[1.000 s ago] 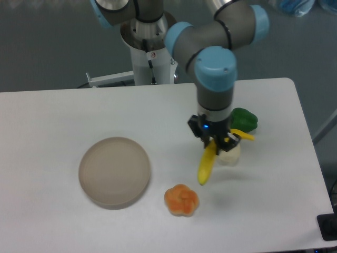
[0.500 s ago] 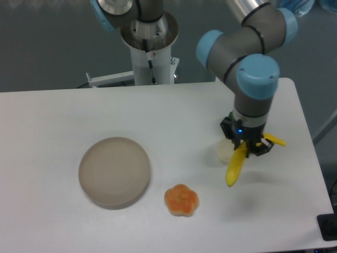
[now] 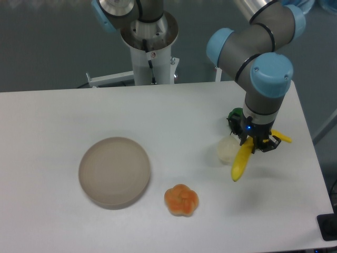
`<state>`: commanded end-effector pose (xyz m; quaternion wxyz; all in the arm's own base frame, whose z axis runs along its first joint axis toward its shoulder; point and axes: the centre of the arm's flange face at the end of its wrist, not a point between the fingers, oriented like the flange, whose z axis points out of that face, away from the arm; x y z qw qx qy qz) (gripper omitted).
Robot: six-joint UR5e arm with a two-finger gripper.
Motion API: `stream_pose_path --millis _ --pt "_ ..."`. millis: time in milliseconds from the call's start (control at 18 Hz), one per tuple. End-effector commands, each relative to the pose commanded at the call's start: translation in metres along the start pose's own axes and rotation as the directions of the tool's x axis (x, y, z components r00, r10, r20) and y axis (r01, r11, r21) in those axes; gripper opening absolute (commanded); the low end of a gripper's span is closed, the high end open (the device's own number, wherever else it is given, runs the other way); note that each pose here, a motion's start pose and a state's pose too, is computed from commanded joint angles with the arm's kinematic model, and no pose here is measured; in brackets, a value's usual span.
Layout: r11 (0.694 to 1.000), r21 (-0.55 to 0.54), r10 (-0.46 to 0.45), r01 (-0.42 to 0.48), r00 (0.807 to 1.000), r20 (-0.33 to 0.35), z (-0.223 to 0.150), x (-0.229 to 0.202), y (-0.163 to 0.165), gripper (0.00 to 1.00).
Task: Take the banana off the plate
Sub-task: 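Carry the held banana away from the plate toward the white ball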
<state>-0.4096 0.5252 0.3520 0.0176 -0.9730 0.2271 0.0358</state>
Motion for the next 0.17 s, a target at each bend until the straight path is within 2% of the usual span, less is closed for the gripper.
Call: stream_pose_path --millis 167 --pt "1.000 0.003 -0.006 0.006 1.000 -0.001 -0.0005 -0.0019 0.0033 0.06"
